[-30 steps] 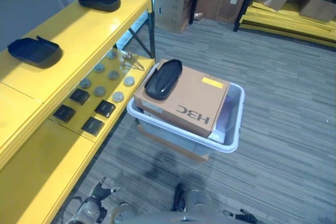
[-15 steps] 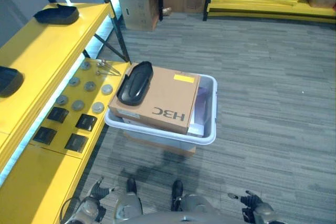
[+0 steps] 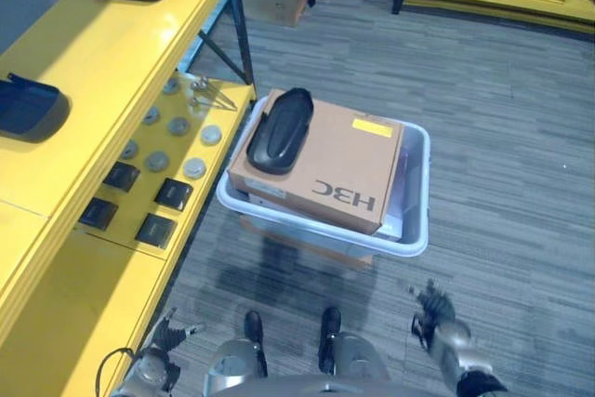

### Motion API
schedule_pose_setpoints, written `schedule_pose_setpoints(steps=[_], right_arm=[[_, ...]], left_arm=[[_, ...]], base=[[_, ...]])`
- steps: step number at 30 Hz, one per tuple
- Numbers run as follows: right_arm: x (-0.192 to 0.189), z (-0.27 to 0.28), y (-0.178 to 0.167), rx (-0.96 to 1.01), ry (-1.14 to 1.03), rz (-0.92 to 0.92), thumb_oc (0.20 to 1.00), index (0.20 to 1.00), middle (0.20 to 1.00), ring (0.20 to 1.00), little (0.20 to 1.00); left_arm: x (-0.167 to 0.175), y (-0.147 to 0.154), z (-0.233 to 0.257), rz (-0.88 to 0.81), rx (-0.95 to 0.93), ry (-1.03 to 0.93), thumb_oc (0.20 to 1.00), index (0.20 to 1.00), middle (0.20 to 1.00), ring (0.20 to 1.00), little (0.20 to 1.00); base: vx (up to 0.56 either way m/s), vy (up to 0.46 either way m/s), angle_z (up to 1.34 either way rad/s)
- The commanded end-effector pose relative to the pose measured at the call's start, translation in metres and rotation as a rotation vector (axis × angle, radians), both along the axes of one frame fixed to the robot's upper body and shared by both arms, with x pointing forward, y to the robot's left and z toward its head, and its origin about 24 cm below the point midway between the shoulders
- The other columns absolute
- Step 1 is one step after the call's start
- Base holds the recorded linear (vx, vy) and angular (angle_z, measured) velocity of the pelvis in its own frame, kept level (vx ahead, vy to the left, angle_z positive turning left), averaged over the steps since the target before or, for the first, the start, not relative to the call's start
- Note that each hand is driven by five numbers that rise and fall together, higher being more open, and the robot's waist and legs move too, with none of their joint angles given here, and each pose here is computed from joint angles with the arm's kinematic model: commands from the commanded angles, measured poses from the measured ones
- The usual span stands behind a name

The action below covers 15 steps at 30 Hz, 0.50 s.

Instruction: Move parts from the plastic box to the shelf.

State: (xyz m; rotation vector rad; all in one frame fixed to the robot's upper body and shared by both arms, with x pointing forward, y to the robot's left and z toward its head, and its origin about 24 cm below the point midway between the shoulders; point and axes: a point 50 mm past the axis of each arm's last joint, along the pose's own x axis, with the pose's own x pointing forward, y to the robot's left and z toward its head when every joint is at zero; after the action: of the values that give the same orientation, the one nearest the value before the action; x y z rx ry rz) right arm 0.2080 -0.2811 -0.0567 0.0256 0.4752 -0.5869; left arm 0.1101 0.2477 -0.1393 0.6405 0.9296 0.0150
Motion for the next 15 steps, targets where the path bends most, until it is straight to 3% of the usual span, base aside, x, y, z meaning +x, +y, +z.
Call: schedule_pose_setpoints(steps=[1, 7, 15], right_arm=[[0.017, 0.073, -0.036, -0.227, -0.338, -0.268, 1.0, 1.0, 1.0, 1.0, 1.0], [0.022, 0.175, -0.049, -0.406, -0.747, -0.485, 1.0, 1.0, 1.0, 1.0, 1.0], [0.053, 0.206, -0.051, -0.499, -0.675, -0.303, 1.0, 1.0, 1.0, 1.0, 1.0]], left_arm=[[-0.008, 0.014, 0.003, 0.033, 0.045, -0.023, 1.0, 1.0, 1.0, 1.0, 1.0], [-0.026, 0.018, -0.001, 0.102, 0.038, 0.015, 1.0, 1.0, 1.0, 1.0, 1.0], [-0.037, 0.007, -0.008, 0.099, 0.03, 0.053, 1.0, 1.0, 1.0, 1.0, 1.0]], base=[[-0.01, 0.059, 0.01], [0.04, 0.059, 0.01], [0.07, 0.058, 0.01]])
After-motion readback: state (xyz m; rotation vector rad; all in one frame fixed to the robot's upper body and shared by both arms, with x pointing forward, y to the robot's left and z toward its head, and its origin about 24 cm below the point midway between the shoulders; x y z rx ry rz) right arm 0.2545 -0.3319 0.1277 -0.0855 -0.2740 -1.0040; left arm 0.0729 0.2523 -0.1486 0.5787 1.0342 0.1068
